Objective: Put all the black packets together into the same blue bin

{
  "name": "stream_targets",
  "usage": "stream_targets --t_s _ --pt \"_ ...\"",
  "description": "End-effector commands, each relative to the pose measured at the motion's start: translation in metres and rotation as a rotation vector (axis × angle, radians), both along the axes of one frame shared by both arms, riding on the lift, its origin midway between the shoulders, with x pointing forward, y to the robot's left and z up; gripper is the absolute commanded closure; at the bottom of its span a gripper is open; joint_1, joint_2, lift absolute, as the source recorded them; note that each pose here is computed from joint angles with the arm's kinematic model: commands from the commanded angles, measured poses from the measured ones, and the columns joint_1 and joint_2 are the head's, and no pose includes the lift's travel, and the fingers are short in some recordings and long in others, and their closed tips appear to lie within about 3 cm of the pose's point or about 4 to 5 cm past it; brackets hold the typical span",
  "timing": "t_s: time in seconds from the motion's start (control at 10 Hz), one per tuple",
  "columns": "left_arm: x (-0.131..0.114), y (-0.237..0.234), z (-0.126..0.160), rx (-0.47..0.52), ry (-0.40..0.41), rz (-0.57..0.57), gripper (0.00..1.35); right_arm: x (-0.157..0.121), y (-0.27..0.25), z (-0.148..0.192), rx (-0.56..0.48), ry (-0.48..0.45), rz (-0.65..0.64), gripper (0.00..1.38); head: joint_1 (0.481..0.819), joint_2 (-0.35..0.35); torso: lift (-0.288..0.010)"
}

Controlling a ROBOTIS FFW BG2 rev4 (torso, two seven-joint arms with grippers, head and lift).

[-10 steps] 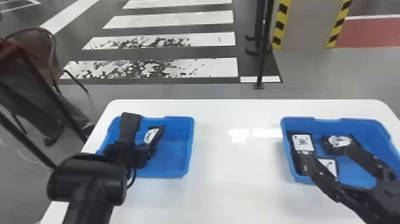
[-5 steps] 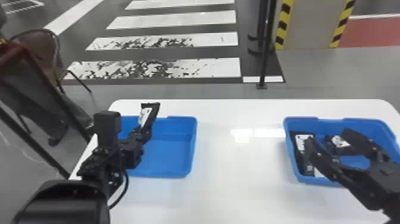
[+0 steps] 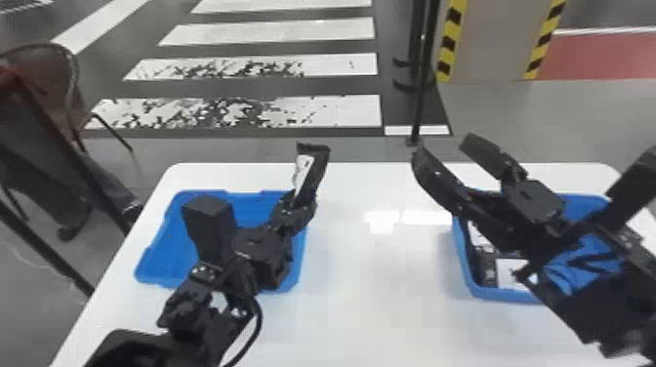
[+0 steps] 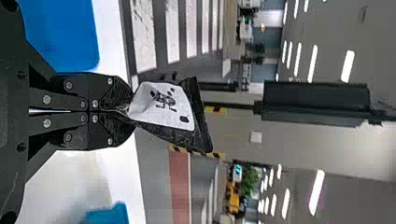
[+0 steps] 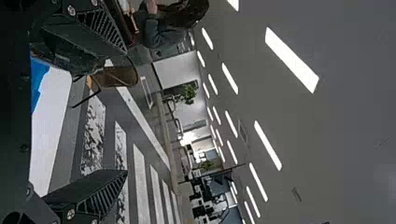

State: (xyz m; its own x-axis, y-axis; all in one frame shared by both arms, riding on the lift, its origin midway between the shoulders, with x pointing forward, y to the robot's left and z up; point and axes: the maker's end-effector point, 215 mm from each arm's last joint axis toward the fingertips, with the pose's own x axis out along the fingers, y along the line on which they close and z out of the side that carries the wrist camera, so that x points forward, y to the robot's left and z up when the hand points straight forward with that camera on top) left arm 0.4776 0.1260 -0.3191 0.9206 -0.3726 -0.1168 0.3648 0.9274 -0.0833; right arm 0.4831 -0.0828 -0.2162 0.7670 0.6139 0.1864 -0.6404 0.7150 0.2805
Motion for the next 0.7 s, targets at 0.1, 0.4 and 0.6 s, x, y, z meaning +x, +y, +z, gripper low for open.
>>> stream_targets --t_s 0.1,0.4,0.6 --pt "-0.018 -0.064 0.018 -0.078 -0.037 -0.132 1.23 0.019 0.023 -0.009 -0.002 0.014 0.033 0.12 0.695 0.031 -0.110" --pt "-0.026 -0.100 0.032 -0.089 -0.061 -0.209 1.23 0.026 0.050 -0.010 0.001 0.019 0.087 0.12 0.695 -0.011 -0.110" --pt "-0.026 -0.103 0.035 -0.090 -0.070 -0.214 1.23 0.022 0.068 -0.022 0.001 0.055 0.132 0.20 0.695 -0.006 -0.110"
